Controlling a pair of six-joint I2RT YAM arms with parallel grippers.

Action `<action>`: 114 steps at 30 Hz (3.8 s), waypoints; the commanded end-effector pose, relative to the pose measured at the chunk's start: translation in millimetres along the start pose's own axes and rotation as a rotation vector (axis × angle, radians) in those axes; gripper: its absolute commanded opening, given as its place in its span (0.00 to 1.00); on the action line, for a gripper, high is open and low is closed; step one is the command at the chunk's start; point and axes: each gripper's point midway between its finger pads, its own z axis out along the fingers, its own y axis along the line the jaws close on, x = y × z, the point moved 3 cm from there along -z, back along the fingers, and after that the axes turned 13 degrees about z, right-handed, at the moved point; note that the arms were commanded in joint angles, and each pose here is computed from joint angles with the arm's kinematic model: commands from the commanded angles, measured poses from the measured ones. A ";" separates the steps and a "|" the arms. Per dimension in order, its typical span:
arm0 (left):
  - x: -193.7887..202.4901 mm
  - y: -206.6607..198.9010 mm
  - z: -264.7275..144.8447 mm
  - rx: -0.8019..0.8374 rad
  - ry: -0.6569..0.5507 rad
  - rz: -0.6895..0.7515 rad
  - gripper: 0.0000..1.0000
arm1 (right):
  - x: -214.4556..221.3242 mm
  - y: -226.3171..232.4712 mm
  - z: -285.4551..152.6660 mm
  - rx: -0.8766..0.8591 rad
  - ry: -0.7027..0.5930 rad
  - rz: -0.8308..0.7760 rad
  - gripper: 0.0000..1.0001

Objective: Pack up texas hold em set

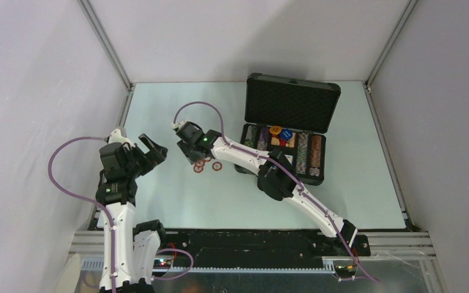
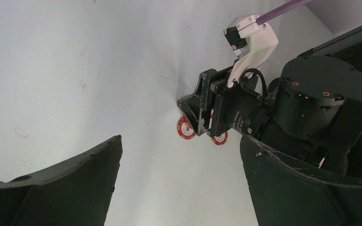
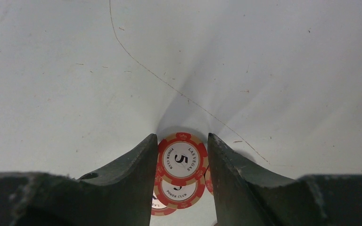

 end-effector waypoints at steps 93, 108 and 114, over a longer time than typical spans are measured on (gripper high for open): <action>-4.6 -17.3 -4.0 0.049 -0.032 -0.076 0.98 | 34.4 -23.8 -38.9 -0.091 0.136 0.188 0.60; 64.5 -12.9 47.4 -0.048 0.132 -0.247 0.92 | 37.1 -50.8 -45.6 -0.227 0.172 0.349 0.53; 84.3 -18.5 66.0 -0.029 0.171 -0.268 0.83 | 39.7 -63.6 -47.0 -0.261 0.185 0.393 0.46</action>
